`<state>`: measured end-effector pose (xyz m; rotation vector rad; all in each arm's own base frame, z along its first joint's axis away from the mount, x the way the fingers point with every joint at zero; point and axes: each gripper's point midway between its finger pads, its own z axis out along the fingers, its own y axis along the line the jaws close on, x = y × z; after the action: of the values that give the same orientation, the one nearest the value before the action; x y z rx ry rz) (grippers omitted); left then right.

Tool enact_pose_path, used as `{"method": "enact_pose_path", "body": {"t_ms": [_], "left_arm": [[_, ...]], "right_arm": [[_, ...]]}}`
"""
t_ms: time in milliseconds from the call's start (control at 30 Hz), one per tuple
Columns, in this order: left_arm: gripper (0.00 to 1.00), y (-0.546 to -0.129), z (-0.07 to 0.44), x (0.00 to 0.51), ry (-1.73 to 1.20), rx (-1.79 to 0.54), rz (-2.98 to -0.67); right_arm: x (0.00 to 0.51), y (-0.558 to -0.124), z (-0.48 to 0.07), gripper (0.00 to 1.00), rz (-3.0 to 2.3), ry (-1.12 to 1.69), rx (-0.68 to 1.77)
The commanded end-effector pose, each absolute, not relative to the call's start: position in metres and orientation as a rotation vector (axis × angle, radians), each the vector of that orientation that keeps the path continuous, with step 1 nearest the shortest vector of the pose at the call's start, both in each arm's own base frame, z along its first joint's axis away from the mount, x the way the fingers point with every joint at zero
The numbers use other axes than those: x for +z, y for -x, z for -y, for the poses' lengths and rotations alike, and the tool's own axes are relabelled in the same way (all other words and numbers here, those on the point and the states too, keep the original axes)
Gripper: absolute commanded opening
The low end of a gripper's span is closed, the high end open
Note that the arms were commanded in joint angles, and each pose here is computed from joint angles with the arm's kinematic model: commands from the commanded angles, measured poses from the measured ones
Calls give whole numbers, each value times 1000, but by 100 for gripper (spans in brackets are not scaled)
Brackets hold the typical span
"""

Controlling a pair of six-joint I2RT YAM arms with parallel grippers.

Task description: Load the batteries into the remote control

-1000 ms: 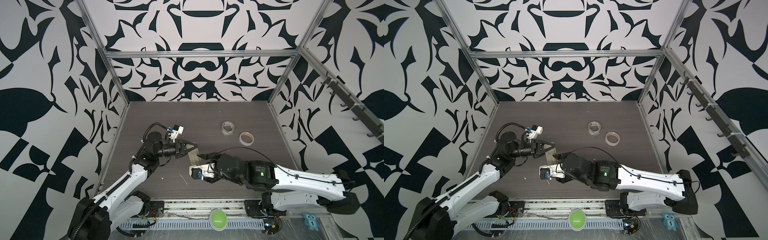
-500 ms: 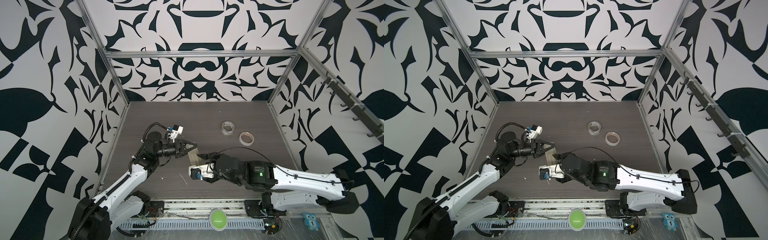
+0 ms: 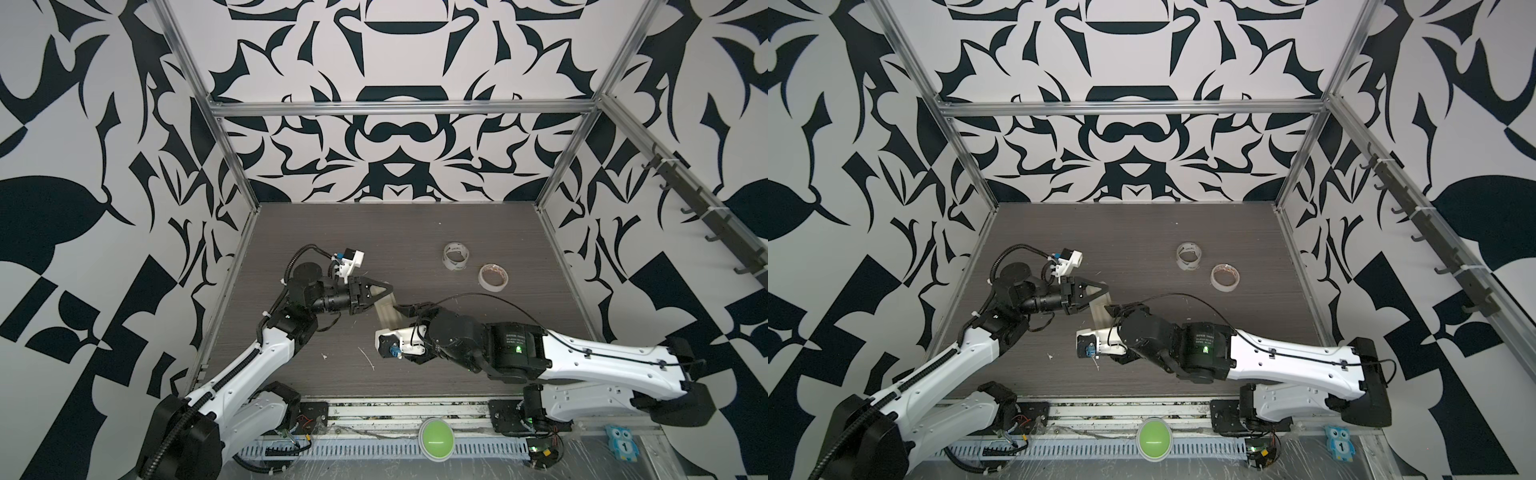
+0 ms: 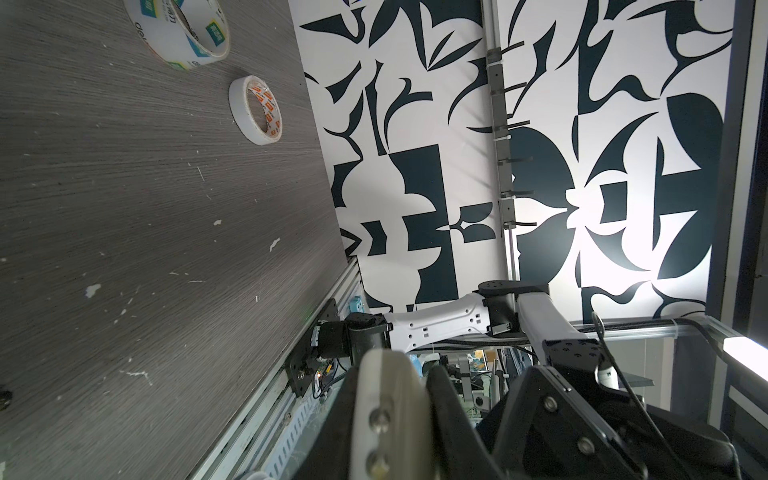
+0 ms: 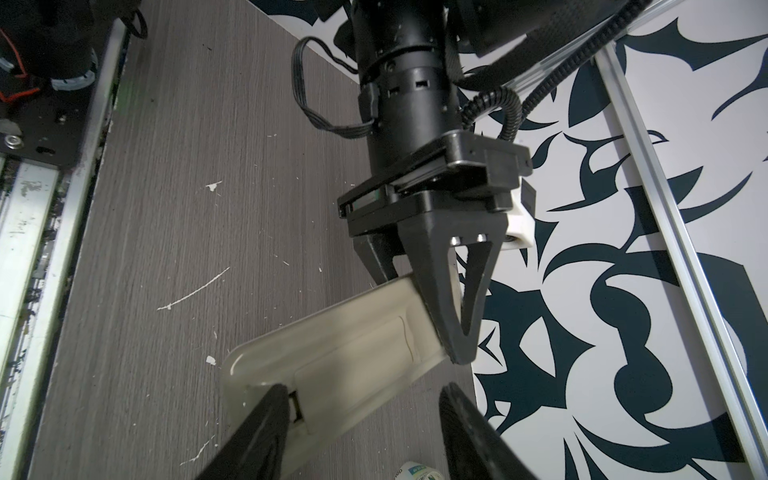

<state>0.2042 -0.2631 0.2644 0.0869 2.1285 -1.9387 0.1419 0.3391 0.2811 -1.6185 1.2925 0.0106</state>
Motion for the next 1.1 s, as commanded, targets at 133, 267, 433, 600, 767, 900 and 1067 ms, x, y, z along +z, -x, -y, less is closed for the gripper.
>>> {"method": "enact_pose_path", "body": {"t_ms": [133, 267, 433, 600, 767, 900, 1067], "left_arm": [[0, -194, 267, 283, -173, -2000, -2090], [0, -194, 267, 283, -173, -2002, -2086], [0, -194, 266, 280, -162, -2001, -2094], [0, -194, 265, 277, -167, -1995, -2094], [0, -190, 264, 275, -188, -1991, -2098], [0, -189, 263, 274, -191, -1990, -2098], [0, -188, 264, 275, -202, -1992, -2094]], "right_arm": [[294, -160, -341, 62, -1350, 1445, -9], [291, -161, -339, 62, -1372, 1413, 3], [291, -155, -339, 62, -1363, 1438, 41], [291, -136, -337, 62, -1360, 1523, 149], [285, -128, -336, 62, -1371, 1594, 169], [280, -131, -335, 62, -1380, 1608, 135], [278, -129, -337, 62, -1375, 1632, 143]]}}
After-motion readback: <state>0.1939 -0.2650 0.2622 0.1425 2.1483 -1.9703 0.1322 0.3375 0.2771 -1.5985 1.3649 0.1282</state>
